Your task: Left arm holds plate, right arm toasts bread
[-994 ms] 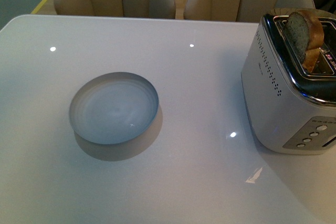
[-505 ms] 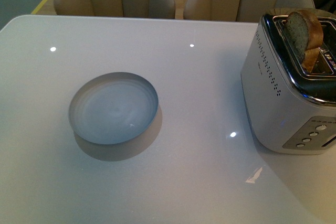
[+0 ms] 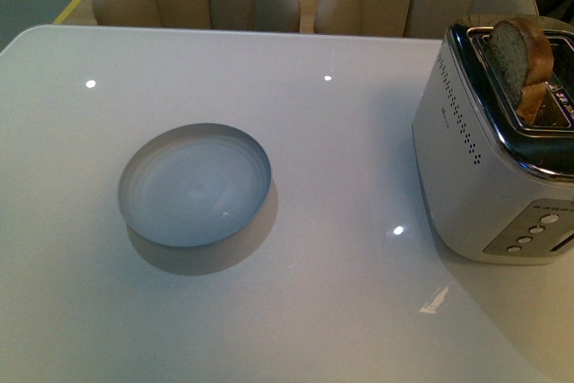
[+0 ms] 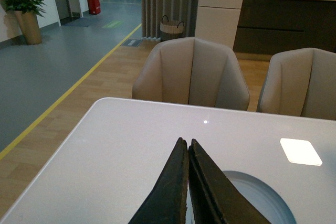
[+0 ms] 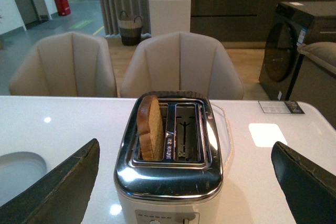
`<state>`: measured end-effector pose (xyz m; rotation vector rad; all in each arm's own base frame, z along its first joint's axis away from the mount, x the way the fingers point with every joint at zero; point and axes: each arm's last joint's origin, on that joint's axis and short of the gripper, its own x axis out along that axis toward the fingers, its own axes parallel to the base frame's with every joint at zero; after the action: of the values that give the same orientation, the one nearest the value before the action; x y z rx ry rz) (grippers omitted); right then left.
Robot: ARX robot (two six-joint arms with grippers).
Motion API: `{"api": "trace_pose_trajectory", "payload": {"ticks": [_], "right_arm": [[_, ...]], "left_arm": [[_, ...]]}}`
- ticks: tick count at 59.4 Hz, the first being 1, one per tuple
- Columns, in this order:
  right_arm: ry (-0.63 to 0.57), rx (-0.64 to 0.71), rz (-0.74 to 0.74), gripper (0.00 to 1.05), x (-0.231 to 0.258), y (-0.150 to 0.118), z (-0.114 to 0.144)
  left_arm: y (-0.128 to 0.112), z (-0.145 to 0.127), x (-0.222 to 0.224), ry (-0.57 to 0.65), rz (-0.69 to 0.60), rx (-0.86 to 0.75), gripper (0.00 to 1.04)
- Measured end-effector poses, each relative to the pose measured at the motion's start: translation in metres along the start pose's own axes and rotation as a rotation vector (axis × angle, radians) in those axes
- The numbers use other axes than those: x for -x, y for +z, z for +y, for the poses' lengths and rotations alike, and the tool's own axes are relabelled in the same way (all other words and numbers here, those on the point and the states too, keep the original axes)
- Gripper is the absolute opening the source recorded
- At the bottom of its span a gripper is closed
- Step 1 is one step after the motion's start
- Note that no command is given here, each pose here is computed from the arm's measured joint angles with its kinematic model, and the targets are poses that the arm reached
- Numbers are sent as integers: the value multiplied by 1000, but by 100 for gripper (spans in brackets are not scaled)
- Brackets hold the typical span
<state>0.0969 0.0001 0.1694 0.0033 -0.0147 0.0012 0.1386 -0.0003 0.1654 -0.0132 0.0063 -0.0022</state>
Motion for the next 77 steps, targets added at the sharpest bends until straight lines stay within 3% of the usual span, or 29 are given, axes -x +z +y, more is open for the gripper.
{"api": "trace_pose_trajectory", "payload": {"ticks": [77], "right_arm": [[0, 0, 0, 96, 0, 0, 0]], "left_arm": [[2, 0, 41, 0, -14, -2, 3]]}}
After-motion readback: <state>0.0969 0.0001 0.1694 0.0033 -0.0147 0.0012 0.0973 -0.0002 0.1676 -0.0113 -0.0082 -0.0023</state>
